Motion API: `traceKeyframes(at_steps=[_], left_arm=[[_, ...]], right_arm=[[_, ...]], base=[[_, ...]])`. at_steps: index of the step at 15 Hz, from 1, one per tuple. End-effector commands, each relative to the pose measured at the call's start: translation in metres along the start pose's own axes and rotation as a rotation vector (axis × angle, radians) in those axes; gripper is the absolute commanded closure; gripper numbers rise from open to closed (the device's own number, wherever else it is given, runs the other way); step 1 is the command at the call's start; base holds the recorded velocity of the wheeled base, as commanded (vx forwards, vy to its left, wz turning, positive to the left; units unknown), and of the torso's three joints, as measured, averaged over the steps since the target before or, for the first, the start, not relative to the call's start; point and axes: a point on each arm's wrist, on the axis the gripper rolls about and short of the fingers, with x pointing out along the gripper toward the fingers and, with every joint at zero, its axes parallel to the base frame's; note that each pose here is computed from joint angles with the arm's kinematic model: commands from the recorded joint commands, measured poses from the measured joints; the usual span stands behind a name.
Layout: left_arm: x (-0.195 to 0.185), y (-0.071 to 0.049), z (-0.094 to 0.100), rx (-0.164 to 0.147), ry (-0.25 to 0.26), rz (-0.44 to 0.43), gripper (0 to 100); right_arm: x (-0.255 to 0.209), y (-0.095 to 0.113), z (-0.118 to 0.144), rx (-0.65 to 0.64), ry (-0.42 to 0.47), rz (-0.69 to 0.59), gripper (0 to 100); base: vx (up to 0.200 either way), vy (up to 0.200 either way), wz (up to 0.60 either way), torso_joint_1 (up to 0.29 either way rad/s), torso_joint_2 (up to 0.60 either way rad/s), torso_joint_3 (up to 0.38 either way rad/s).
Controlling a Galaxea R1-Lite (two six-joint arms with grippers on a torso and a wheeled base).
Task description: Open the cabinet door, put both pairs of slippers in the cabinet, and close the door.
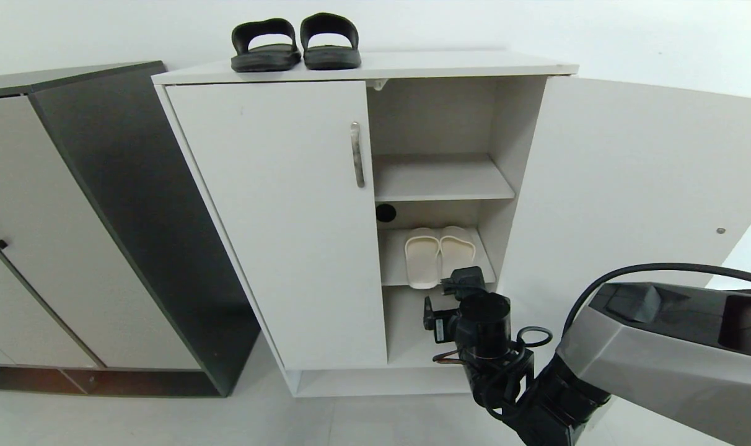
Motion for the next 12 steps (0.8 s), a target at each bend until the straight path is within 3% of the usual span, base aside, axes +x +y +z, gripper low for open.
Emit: traceKeyframes(at_steps=[1,5,9,12], left_arm=[[0.0,0.0,0.0,0.0,0.0,0.001,100],[0.0,0.0,0.0,0.0,0.0,0.004,100],[0.0,0.0,0.0,0.0,0.0,0.006,100],[0.0,0.0,0.0,0.0,0.0,0.004,100]], right_arm=[[0.0,0.0,-0.001,-0.001,0.001,-0.002,0],[-0.002,-0.002,-0.001,-0.001,0.001,0.0,0],[-0.02,-0.009,0.007,-0.003,0.009,0.124,0],[-0.023,-0.011,0.005,-0.01,0.019,0.131,0]], base=[[0.0,0.0,0.0,-0.002,0.0,0.198],[0.0,0.0,0.0,0.001,0.0,0.105],[0.0,0.0,0.0,0.0,0.0,0.0],[0.0,0.0,0.0,0.0,0.0,0.0]])
